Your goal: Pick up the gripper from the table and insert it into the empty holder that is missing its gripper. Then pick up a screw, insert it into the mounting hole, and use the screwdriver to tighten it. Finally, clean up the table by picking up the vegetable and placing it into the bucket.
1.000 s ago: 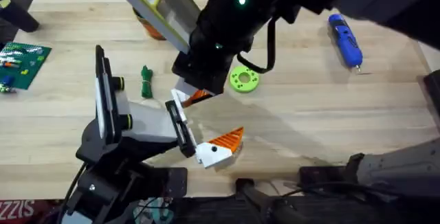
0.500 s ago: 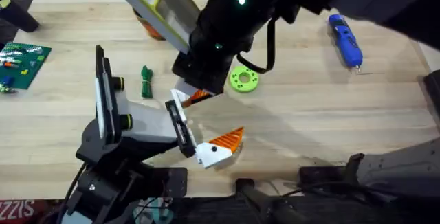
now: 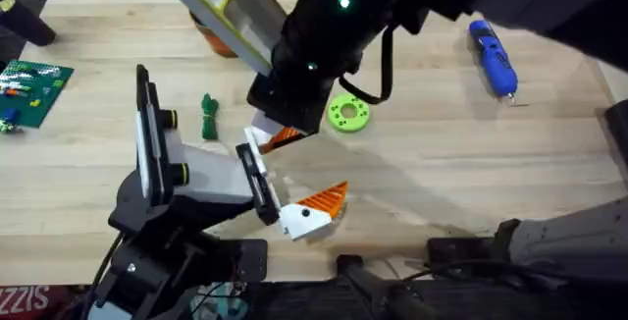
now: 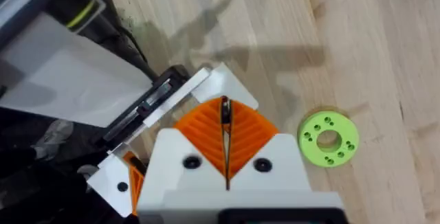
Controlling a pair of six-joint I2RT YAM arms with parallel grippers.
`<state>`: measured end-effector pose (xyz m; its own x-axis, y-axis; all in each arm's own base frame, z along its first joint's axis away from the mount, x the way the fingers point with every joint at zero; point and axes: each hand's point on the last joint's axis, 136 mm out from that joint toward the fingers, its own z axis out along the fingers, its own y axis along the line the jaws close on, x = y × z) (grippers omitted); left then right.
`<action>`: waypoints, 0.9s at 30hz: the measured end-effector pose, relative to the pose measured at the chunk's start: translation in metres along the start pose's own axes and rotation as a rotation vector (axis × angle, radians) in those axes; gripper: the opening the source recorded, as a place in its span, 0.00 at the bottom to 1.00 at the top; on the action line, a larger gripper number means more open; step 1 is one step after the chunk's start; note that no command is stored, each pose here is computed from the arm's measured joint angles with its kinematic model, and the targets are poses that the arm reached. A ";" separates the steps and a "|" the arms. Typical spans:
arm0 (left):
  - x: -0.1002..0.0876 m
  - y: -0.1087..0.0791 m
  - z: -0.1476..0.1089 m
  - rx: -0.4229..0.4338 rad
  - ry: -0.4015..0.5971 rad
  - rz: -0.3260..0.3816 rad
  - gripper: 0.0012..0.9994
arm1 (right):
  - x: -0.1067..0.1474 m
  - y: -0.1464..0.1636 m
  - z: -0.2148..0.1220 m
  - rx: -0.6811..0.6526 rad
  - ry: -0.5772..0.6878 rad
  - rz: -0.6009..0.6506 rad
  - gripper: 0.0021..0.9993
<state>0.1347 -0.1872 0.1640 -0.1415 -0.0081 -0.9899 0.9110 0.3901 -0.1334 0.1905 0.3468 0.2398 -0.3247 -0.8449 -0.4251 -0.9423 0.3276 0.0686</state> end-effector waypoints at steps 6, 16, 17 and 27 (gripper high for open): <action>0.000 0.000 0.000 0.000 0.000 0.000 0.99 | 0.000 0.000 0.002 -0.001 0.004 0.001 0.00; 0.000 0.000 0.000 -0.001 0.001 -0.013 0.99 | 0.000 -0.002 0.016 -0.010 0.033 0.006 0.00; 0.000 0.000 0.000 -0.001 0.001 -0.013 0.99 | 0.000 -0.002 0.016 -0.011 0.034 0.006 0.00; 0.000 0.000 0.000 0.000 0.001 -0.019 0.99 | -0.001 -0.001 0.017 -0.018 0.033 0.006 0.00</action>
<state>0.1348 -0.1872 0.1636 -0.1595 -0.0146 -0.9871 0.9079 0.3904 -0.1525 0.1932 0.3546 0.2248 -0.3327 -0.8564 -0.3947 -0.9415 0.3254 0.0875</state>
